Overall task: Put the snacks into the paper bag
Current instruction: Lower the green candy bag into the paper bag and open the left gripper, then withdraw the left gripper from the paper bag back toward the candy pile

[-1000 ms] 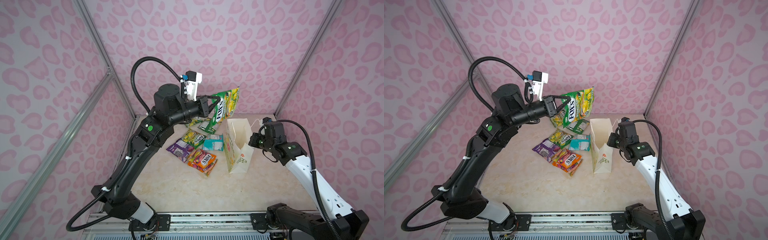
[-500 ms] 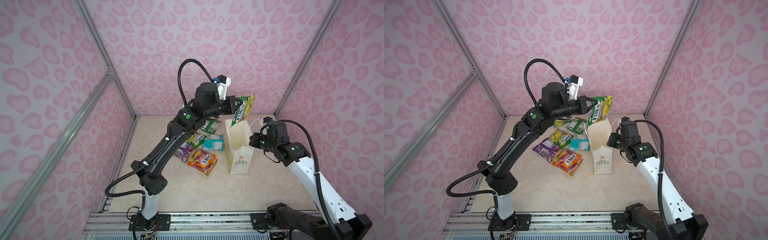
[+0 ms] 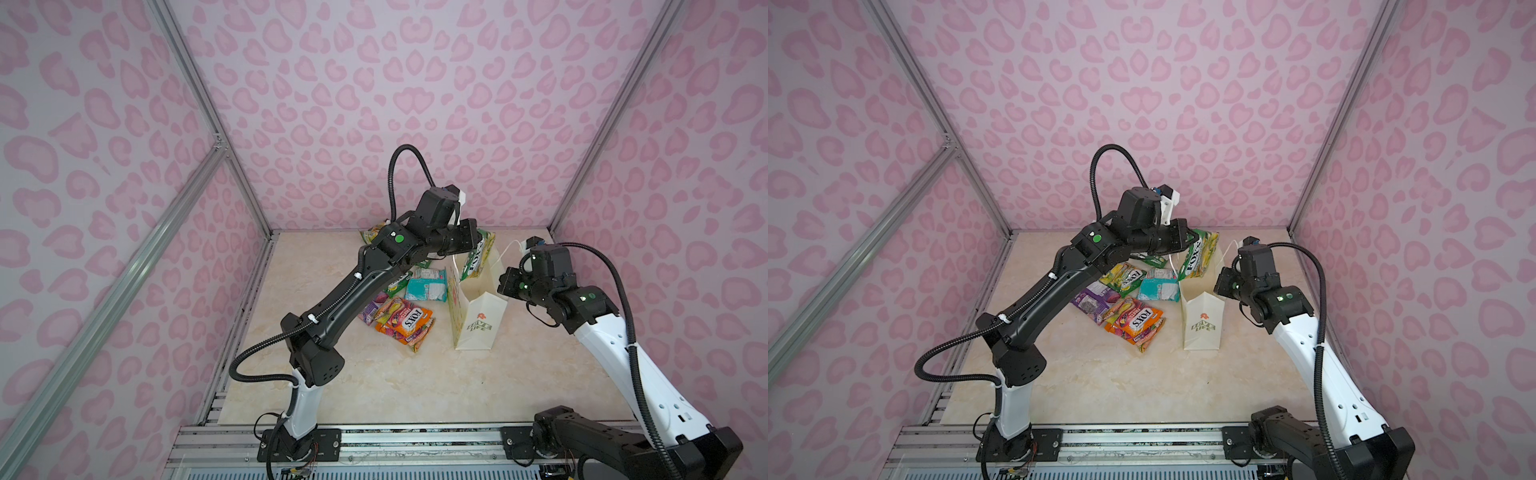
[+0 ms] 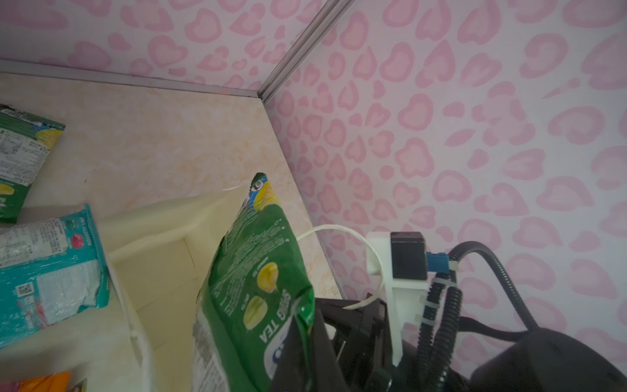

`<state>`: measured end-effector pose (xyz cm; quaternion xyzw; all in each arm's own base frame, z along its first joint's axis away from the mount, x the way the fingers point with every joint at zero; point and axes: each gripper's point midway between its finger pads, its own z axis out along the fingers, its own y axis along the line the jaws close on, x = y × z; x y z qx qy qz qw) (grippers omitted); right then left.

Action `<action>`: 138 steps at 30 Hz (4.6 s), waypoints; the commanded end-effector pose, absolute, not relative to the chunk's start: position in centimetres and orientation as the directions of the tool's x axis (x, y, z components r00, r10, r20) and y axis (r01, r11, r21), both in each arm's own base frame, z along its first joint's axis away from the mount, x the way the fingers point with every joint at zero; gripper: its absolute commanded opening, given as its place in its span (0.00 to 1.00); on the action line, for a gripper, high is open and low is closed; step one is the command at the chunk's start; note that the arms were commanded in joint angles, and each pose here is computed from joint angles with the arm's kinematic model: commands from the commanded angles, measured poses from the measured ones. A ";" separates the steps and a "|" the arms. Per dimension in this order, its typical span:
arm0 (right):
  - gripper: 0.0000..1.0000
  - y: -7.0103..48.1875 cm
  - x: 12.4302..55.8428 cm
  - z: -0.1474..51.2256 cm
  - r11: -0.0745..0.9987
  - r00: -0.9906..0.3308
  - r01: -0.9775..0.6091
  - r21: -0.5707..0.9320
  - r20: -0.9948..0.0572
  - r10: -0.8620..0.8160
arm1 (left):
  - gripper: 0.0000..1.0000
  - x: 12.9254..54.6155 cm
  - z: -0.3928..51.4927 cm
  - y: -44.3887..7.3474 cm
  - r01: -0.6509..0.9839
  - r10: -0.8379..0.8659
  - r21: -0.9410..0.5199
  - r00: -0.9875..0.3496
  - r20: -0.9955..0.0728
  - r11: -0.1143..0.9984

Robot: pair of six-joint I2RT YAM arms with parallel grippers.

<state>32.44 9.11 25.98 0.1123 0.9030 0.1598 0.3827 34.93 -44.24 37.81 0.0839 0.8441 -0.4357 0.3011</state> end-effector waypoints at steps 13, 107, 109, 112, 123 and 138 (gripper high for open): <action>0.00 9.0 32.4 25.7 0.932 -0.674 0.086 0.351 -0.668 0.314 | 0.03 36.3 34.2 -44.2 0.304 -0.147 -0.637 -0.819 -0.554 0.708; 0.00 7.9 35.1 31.1 0.959 -0.593 0.092 0.269 -0.759 0.270 | 0.98 27.2 44.4 -31.0 0.664 -0.060 -0.614 -0.656 -0.752 0.427; 0.00 8.0 35.2 31.1 0.959 -0.594 0.091 0.270 -0.758 0.269 | 0.98 26.7 45.3 -29.8 0.673 -0.093 -0.626 -0.648 -0.756 0.394; 0.00 8.1 35.2 30.8 0.959 -0.599 0.090 0.270 -0.754 0.269 | 0.98 26.6 45.9 -27.2 0.655 -0.152 -0.648 -0.648 -0.747 0.389; 0.00 8.1 35.4 30.5 0.960 -0.605 0.087 0.265 -0.751 0.263 | 0.98 29.4 37.7 -16.6 0.364 -0.387 -0.784 -0.716 -0.581 0.503; 0.00 8.8 35.2 29.4 0.959 -0.631 0.072 0.274 -0.732 0.256 | 1.00 32.3 14.9 -11.5 -0.160 -0.499 -0.715 -0.816 -0.292 0.680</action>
